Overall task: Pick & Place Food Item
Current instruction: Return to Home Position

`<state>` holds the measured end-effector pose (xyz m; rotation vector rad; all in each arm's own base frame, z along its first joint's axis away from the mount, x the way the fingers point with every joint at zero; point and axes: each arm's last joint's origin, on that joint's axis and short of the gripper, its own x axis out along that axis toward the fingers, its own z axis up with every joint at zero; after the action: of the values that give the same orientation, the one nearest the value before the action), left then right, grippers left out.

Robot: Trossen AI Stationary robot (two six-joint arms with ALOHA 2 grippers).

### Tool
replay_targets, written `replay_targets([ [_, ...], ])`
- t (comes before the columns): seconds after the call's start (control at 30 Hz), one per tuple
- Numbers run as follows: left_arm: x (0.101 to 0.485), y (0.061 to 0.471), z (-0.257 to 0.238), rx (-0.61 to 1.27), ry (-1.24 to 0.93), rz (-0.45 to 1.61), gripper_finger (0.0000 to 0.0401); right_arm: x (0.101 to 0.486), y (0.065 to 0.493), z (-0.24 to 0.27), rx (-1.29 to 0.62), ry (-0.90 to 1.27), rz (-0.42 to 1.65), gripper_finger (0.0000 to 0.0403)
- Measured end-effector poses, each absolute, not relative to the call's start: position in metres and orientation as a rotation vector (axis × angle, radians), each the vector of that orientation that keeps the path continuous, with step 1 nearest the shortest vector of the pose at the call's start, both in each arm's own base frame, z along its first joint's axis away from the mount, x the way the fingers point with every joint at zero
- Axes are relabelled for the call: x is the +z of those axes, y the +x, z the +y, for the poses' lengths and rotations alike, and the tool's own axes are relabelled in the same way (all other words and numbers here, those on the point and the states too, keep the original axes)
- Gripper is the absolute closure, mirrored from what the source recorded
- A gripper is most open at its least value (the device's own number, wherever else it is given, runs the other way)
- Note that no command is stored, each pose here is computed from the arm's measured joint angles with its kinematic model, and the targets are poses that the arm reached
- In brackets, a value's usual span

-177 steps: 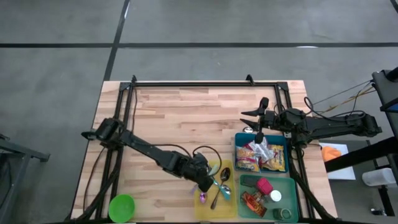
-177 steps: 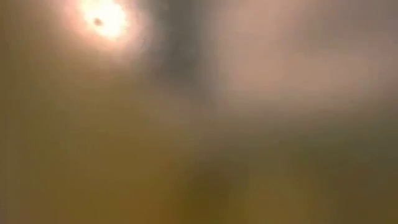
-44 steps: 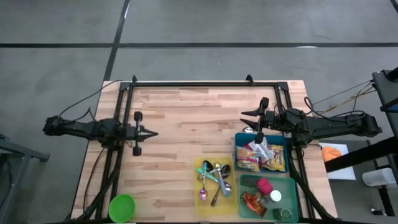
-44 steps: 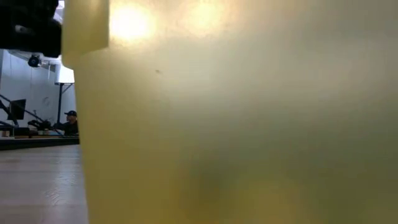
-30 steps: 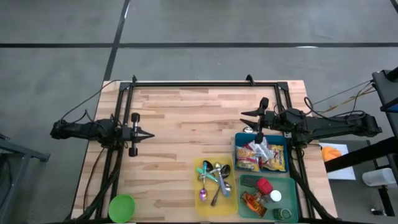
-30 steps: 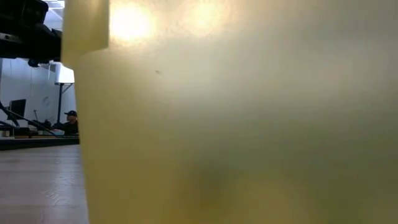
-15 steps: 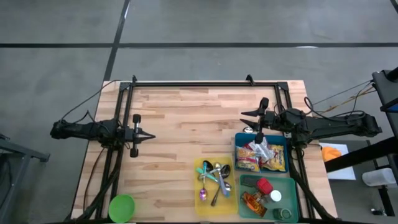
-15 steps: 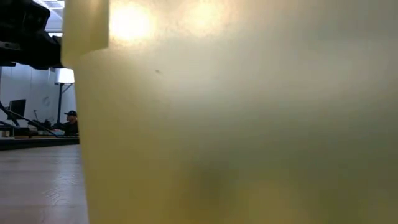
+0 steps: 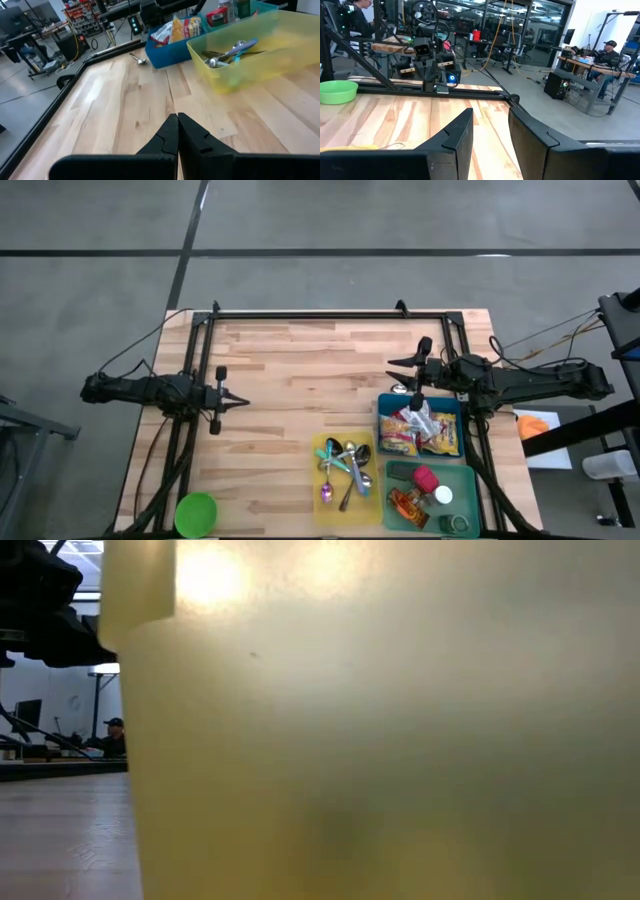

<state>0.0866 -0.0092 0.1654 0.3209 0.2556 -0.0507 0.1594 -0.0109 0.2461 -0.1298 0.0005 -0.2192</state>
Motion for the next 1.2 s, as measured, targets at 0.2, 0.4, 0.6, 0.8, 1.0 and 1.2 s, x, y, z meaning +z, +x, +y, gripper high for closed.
replay_targets([
  [0.2, 0.165, 0.087, -0.009, -0.051, 0.321, 0.257, 0.0401, 0.246, 0.159, -0.011, -0.219, -0.143, 0.001, 0.0282],
  [0.4, 0.165, 0.087, -0.009, -0.051, 0.322, 0.258, 0.0401, 0.247, 0.158, -0.009, -0.167, -0.126, -0.012, 0.0282],
  [0.6, 0.165, 0.087, -0.009, -0.051, 0.322, 0.259, 0.0401, 0.245, 0.146, -0.006, -0.053, -0.166, -0.054, 0.0282],
  [0.8, 0.165, 0.087, -0.009, -0.051, 0.325, 0.259, 0.0401, 0.234, 0.126, -0.009, -0.193, -0.123, -0.111, 0.0282],
  [1.0, 0.165, 0.087, -0.009, -0.051, 0.325, 0.259, 0.0401, 0.223, 0.106, -0.008, -0.207, -0.111, -0.221, 0.0282],
  [1.2, 0.164, 0.087, -0.009, -0.052, 0.325, 0.26, 0.0401, 0.214, 0.092, -0.008, -0.212, -0.102, -0.308, 0.0282],
])
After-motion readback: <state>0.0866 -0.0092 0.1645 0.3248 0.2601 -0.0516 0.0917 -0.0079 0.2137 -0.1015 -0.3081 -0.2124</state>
